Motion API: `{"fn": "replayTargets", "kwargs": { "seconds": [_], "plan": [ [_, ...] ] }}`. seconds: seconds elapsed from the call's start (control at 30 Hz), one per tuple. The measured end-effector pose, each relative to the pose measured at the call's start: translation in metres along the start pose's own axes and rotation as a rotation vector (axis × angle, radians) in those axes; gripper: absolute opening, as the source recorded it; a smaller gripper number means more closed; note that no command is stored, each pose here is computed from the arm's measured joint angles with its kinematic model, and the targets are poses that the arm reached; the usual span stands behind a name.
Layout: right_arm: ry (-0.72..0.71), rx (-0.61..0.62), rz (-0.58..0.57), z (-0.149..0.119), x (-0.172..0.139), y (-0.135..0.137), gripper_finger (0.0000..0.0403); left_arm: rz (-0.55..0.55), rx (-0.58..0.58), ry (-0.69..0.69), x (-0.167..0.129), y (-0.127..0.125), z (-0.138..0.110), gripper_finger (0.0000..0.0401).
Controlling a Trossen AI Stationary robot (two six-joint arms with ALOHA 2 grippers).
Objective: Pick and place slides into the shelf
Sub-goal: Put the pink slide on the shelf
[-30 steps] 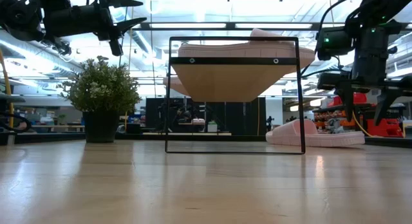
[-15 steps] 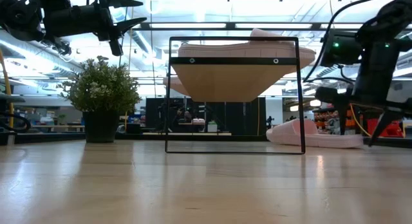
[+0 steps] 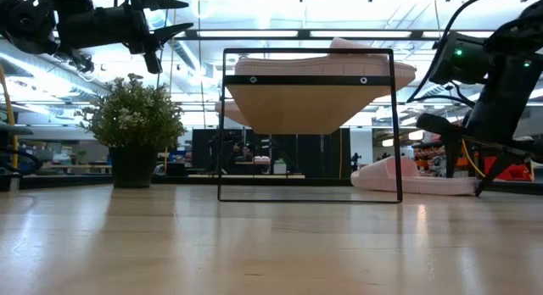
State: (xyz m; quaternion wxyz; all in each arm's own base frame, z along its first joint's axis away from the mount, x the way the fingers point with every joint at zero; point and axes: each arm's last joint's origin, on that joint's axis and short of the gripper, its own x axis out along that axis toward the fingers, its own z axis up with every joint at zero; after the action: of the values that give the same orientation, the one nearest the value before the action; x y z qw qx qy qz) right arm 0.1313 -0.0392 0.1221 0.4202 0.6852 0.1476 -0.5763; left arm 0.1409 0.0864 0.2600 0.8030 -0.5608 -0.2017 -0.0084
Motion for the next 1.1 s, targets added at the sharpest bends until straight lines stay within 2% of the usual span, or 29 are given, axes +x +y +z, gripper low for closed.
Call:
{"fn": "replayTargets", "kwargs": {
  "seconds": [0.33,0.47,0.6,0.8,1.1],
  "plan": [
    [-0.076,-0.011,0.031,-0.002,0.001,-0.006,0.0063,0.000,-0.004,0.000,0.000,0.000,0.000,0.0162],
    [-0.092,-0.009,0.042,-0.002,-0.002,-0.004,0.0058,0.000,-0.004,0.000,0.000,0.000,0.000,0.0162],
    [-0.224,-0.004,0.083,0.003,-0.011,0.001,0.0041,0.000,-0.003,0.000,0.000,0.000,0.000,0.0162],
    [-0.237,0.013,0.131,-0.001,-0.028,0.018,0.0041,-0.001,-0.003,0.001,0.000,0.000,0.000,0.0162],
    [-0.460,-0.047,0.106,0.007,-0.089,0.044,0.0040,-0.002,-0.001,0.001,0.000,0.000,0.000,0.0162]
  ]
}}
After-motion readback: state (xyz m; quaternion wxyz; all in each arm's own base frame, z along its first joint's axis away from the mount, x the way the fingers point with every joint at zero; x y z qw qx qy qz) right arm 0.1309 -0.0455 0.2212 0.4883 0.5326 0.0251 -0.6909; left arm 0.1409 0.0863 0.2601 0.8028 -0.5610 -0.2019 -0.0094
